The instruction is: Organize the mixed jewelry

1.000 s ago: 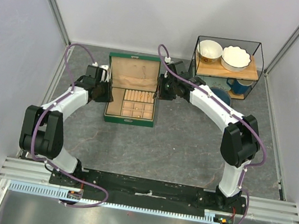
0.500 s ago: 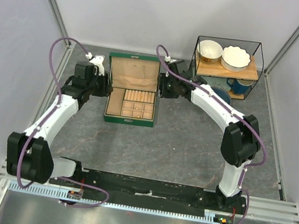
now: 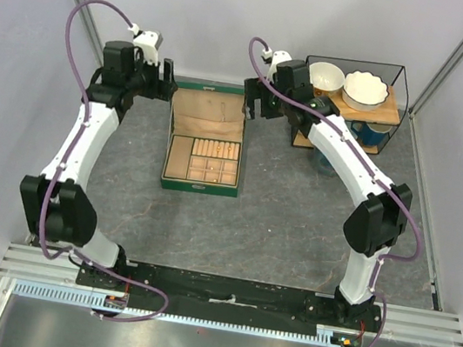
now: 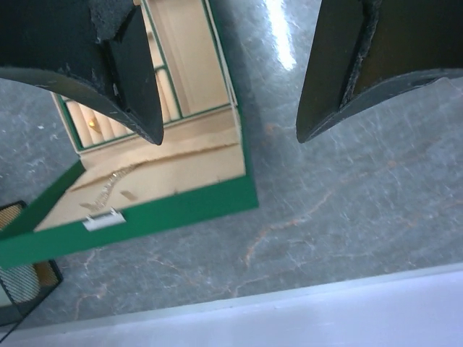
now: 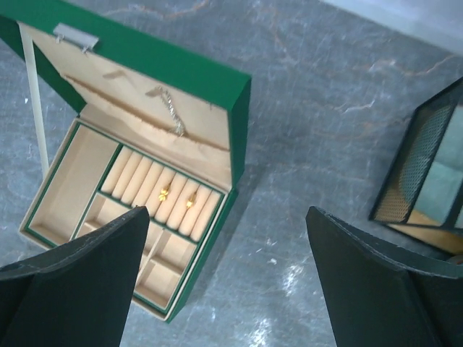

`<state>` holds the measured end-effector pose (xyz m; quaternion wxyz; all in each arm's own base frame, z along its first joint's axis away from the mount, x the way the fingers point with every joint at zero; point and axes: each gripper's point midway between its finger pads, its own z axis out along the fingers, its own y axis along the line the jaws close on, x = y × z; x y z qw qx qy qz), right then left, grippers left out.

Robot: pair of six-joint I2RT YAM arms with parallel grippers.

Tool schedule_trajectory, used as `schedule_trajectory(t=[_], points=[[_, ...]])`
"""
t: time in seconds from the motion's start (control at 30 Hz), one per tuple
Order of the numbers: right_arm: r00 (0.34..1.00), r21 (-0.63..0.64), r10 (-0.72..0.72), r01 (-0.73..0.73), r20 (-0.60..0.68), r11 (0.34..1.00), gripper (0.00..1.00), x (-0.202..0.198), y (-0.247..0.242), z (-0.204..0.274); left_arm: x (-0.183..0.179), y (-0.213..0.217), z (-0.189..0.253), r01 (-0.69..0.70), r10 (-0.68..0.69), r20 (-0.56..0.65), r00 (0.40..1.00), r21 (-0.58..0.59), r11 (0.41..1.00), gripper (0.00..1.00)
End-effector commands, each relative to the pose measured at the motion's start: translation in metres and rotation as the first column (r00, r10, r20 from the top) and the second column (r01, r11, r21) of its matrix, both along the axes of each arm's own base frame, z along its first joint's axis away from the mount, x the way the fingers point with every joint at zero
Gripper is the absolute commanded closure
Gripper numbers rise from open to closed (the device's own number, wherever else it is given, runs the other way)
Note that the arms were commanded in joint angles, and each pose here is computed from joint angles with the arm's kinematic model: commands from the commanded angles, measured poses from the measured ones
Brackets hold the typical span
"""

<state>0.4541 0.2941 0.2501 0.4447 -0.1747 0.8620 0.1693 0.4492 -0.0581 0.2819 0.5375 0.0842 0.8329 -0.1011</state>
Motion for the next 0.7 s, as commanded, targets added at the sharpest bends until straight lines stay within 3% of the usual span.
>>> schedule_trajectory(t=[0.0,0.17,0.33,0.67], points=[[0.998,0.001,0.054,-0.054,0.038,0.999,0.02,0.016,0.0,0.006,0.023,0.006,-0.01,0.097,-0.095,-0.04,0.995,0.047,0.994,0.19],[0.997,0.007,0.082,-0.082,-0.008,0.997,0.02,0.013,0.0,-0.011,0.04,0.004,-0.013,0.278,-0.277,-0.022,0.96,0.035,0.96,0.18],[0.995,0.015,0.089,-0.088,-0.051,0.996,0.02,0.012,-0.004,-0.025,0.056,0.006,-0.014,0.373,-0.373,-0.012,0.928,-0.003,0.928,0.18],[0.985,0.046,0.087,-0.081,-0.15,0.996,0.02,0.012,-0.008,-0.052,0.052,-0.012,-0.027,0.612,-0.615,0.039,0.788,-0.167,0.773,0.14]])
